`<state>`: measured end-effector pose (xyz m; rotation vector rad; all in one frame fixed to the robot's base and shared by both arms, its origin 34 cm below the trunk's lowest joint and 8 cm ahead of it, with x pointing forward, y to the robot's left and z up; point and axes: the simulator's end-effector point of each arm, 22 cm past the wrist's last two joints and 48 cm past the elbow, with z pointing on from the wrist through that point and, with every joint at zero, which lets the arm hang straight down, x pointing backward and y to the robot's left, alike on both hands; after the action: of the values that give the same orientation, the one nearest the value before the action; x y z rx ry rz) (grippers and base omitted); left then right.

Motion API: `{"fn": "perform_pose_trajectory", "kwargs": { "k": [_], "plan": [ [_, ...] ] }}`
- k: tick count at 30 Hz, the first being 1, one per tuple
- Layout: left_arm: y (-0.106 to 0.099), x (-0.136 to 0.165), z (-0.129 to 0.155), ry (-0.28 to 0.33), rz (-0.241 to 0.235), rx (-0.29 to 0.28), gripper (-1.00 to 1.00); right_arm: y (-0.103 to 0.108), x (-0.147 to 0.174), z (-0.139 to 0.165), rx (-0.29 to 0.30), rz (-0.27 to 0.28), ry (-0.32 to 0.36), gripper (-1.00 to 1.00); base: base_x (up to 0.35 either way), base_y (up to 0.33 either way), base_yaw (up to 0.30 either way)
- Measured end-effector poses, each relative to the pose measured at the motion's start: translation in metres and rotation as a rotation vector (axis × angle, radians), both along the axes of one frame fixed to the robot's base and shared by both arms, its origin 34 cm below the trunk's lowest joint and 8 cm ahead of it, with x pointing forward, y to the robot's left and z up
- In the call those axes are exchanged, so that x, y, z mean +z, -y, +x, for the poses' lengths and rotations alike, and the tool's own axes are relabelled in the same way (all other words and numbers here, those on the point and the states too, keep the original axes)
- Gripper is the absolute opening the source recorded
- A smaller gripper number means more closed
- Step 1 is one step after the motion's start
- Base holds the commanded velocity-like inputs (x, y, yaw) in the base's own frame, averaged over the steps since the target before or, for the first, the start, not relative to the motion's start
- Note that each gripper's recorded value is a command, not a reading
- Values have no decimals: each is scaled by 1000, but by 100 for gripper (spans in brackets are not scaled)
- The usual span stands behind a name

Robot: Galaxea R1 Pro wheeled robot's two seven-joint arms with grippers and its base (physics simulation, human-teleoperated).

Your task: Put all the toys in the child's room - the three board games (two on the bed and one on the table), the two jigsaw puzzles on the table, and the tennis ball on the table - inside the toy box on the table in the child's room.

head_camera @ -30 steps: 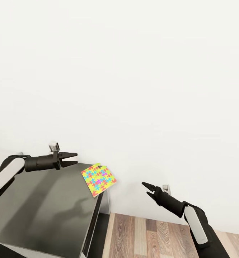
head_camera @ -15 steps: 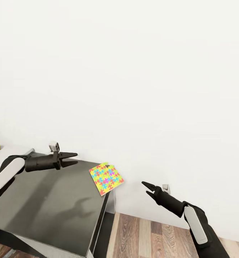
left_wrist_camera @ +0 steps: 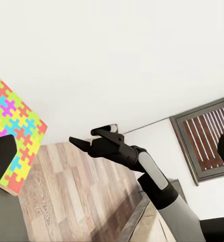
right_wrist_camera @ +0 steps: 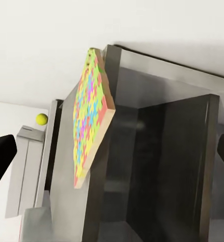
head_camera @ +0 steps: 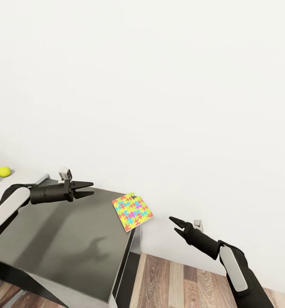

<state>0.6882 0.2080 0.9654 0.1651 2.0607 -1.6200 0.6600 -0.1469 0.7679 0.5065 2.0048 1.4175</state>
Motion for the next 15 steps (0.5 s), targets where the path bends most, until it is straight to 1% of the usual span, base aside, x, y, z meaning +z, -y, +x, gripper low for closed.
{"fn": "perform_pose_trajectory", "kwargs": {
  "k": [15],
  "plan": [
    [1, 1, 0, 3, 0, -2, 100, 1, 0, 0, -3, -1, 2, 100, 0, 0, 0]
  ]
}}
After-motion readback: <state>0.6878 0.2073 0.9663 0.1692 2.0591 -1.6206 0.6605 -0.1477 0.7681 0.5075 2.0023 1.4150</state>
